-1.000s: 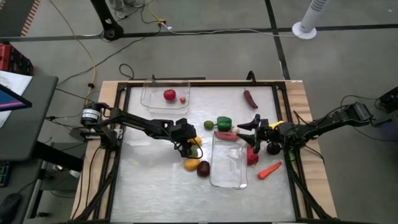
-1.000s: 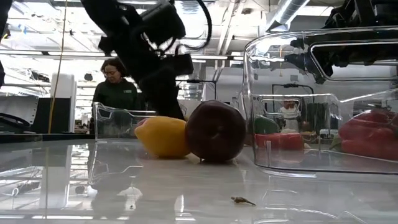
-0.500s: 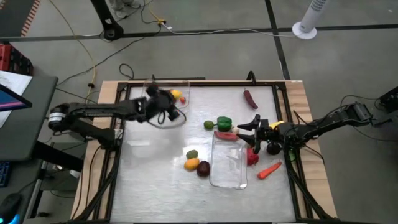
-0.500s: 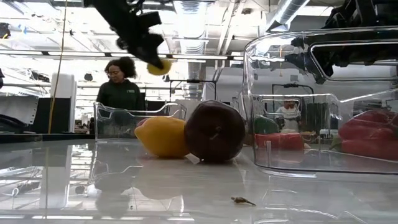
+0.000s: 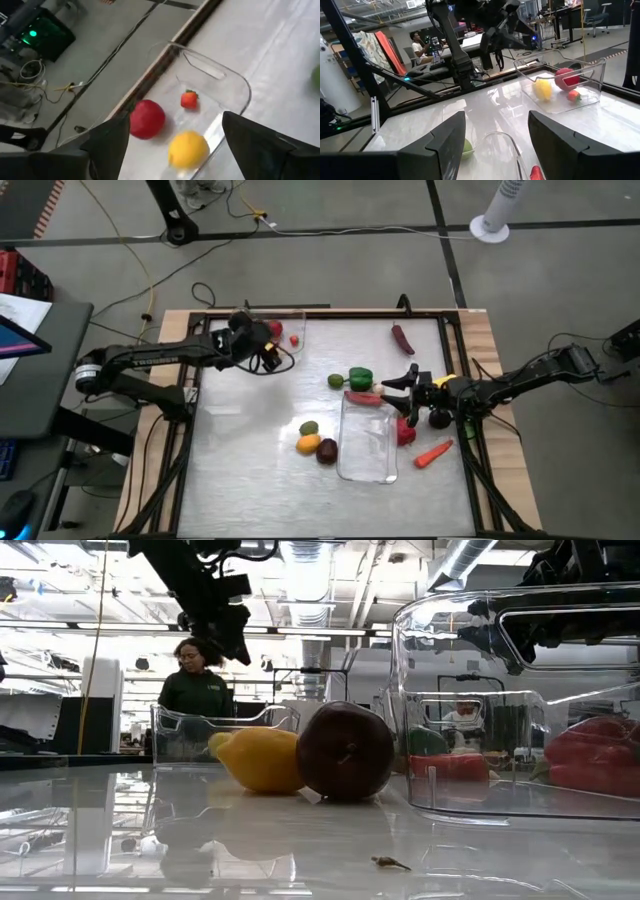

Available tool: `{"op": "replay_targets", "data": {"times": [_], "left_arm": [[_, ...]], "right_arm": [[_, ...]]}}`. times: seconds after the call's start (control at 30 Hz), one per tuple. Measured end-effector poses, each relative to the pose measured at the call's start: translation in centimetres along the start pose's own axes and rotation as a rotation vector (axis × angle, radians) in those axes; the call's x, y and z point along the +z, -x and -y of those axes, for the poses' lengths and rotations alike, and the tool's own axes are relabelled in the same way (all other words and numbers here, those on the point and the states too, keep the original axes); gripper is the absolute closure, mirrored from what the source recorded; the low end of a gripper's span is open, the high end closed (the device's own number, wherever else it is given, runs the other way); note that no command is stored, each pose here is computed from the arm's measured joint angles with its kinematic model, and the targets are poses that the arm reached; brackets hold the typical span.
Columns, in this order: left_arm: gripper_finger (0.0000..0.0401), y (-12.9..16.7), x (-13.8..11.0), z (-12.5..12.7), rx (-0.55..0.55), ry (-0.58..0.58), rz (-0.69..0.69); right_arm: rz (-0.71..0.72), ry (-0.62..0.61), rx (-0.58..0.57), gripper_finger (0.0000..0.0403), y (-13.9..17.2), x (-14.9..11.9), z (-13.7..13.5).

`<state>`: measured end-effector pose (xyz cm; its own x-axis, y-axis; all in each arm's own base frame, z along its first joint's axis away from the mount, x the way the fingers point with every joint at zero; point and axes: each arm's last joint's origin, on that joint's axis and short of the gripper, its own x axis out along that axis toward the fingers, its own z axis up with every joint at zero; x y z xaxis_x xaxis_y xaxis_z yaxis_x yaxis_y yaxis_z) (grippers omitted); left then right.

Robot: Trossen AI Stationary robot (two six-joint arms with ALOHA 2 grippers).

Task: Sort produce into baskets
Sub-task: Put the yellow lemon into the top transparent bin

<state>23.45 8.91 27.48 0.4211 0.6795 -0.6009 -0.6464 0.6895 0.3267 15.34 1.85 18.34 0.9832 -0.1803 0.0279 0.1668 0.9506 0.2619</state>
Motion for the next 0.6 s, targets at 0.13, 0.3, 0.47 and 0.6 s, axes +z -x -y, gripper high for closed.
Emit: {"op": "replay_targets", "data": {"times": [0.13, 0.3, 0.47, 0.6], "left_arm": [[0.0098, 0.6, 0.0, 2.2, -0.311, 0.004, 0.003], [0.0113, 1.2, -0.8, 8.1, -0.578, -0.1, -0.014], [0.0126, 0.5, -3.2, 14.4, -0.67, -0.255, -0.063], [0.0137, 0.6, -4.7, 17.9, -0.798, -0.302, -0.079]], "right_arm": [[0.0, 0.0, 0.001, 0.0159, 0.0, 0.0, 0.0], [0.002, 0.0, -0.007, 0.0159, 0.0, 0.0, 0.1], [0.0, -0.005, -0.004, 0.0159, 0.0, 0.0, 0.0], [-0.003, -0.005, -0.005, 0.0159, 0.0, 0.0, 0.1]]}}
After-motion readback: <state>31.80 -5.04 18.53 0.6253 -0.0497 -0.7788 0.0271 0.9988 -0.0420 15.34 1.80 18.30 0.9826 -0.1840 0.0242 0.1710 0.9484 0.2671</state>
